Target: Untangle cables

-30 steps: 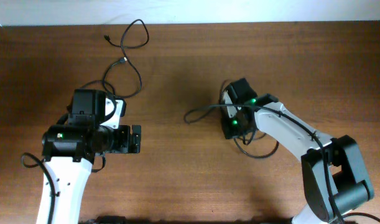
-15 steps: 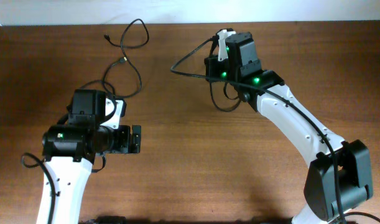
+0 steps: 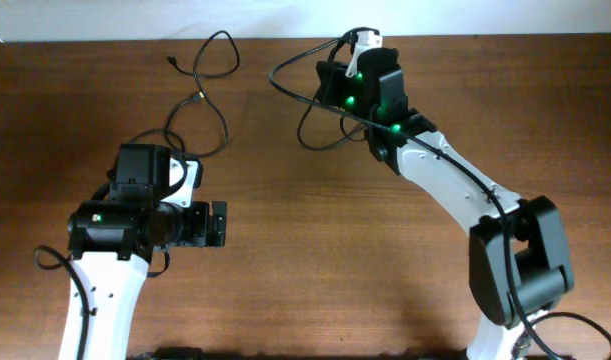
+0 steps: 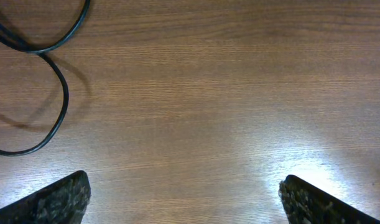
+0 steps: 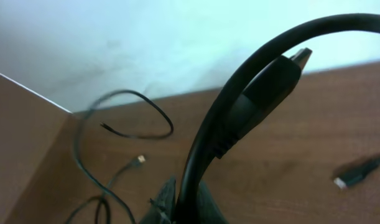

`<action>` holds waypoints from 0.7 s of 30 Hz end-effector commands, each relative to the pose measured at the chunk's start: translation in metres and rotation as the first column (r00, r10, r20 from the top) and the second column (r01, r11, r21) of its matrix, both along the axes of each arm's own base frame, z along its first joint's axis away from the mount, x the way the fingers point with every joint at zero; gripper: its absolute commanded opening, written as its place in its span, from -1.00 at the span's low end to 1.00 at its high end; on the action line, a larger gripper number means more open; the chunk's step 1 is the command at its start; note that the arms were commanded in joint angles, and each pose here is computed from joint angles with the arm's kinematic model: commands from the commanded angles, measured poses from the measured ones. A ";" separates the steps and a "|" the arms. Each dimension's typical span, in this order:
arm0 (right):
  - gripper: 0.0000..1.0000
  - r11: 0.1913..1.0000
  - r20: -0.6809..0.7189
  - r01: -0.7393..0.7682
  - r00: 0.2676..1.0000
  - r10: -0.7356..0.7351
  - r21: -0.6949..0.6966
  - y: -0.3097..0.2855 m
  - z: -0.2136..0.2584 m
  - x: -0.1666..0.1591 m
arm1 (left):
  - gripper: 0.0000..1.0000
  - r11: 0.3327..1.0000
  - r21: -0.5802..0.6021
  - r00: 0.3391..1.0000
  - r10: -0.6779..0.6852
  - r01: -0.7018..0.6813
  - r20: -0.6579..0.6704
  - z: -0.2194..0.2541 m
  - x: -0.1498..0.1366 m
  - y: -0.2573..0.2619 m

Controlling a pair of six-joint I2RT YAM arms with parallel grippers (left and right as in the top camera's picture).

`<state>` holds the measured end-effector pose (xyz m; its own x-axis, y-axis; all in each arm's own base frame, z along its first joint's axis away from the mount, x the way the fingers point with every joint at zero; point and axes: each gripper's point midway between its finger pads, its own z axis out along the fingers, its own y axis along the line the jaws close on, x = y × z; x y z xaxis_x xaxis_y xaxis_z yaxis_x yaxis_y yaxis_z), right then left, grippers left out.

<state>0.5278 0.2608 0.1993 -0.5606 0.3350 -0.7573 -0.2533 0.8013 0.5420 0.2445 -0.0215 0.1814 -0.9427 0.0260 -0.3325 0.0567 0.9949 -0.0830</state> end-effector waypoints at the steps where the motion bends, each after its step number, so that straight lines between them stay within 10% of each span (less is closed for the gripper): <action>1: -0.92 0.997 -0.124 0.022 0.992 -0.030 -0.068 0.000 -0.057 0.000 | 0.98 1.000 0.002 1.000 0.015 -0.015 0.005 0.001 -0.002 0.001; 6: -0.75 0.963 -0.237 0.058 0.964 -0.123 -0.263 -0.027 -0.120 -0.009 | 0.98 1.000 0.002 1.000 0.015 -0.015 0.005 0.001 -0.002 0.001; 11: 0.99 0.947 -0.247 0.080 0.955 -0.161 -0.310 -0.036 -0.127 -0.011 | 0.98 1.000 0.002 1.000 0.015 -0.015 0.005 0.001 -0.002 0.001; 21: 0.97 0.904 -0.245 0.017 0.960 -0.134 -0.427 -0.076 -0.079 -0.033 | 0.98 1.000 0.002 1.000 0.015 -0.015 0.005 0.001 -0.002 0.001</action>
<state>0.4911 0.2018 0.0645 -0.8033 0.1223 -0.5828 -0.0210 0.9723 0.2329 0.2442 -0.0215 0.1813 -0.9431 0.0260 -0.3314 0.0566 0.9949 -0.0830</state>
